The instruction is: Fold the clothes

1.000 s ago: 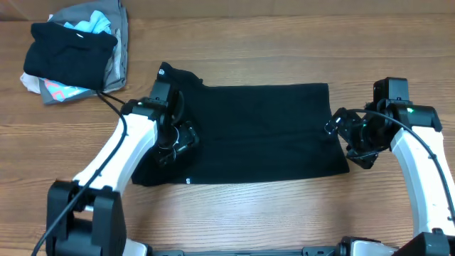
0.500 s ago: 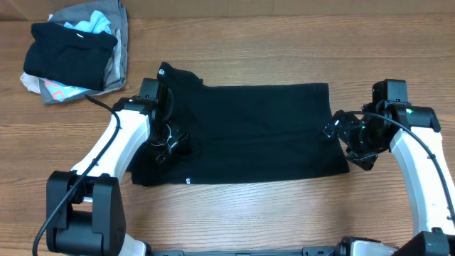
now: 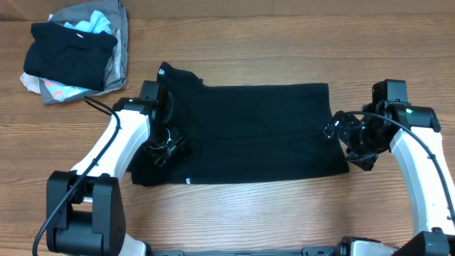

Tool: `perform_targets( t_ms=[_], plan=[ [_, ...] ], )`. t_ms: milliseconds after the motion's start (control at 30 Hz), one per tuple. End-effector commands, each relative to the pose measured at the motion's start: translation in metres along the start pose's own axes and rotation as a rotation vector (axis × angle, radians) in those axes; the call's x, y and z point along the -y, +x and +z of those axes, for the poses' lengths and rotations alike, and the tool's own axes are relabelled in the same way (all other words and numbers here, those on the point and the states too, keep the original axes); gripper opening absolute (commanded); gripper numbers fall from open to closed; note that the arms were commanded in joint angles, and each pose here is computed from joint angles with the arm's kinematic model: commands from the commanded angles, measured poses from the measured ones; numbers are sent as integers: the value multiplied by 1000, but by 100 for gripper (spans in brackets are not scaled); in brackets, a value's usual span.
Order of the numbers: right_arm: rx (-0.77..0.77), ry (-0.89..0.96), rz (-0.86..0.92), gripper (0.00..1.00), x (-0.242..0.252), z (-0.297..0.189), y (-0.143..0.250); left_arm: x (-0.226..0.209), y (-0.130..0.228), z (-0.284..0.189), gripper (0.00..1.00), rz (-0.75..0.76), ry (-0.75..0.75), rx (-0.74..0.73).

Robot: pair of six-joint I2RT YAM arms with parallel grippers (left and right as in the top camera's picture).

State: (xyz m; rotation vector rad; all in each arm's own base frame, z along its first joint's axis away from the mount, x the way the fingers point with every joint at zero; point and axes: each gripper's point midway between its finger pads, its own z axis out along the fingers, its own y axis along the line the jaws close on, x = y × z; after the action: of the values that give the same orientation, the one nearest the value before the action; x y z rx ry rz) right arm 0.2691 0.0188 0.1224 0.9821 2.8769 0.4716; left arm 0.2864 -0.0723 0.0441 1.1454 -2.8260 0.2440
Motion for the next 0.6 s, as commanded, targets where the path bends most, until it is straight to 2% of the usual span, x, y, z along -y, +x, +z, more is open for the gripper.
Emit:
perform_targets(
  t_ms=[0, 67, 567],
  plan=[
    [-3, -5, -6, 97, 0, 1, 1, -5, -5, 3, 46, -32, -24, 17],
    [-3, -5, -6, 97, 0, 1, 1, -5, -6, 6, 40, -34, -18, 23],
    [2, -8, -8, 97, -1, 1, -1, -1, -10, 17, 29, -36, -4, 27]
  ],
)
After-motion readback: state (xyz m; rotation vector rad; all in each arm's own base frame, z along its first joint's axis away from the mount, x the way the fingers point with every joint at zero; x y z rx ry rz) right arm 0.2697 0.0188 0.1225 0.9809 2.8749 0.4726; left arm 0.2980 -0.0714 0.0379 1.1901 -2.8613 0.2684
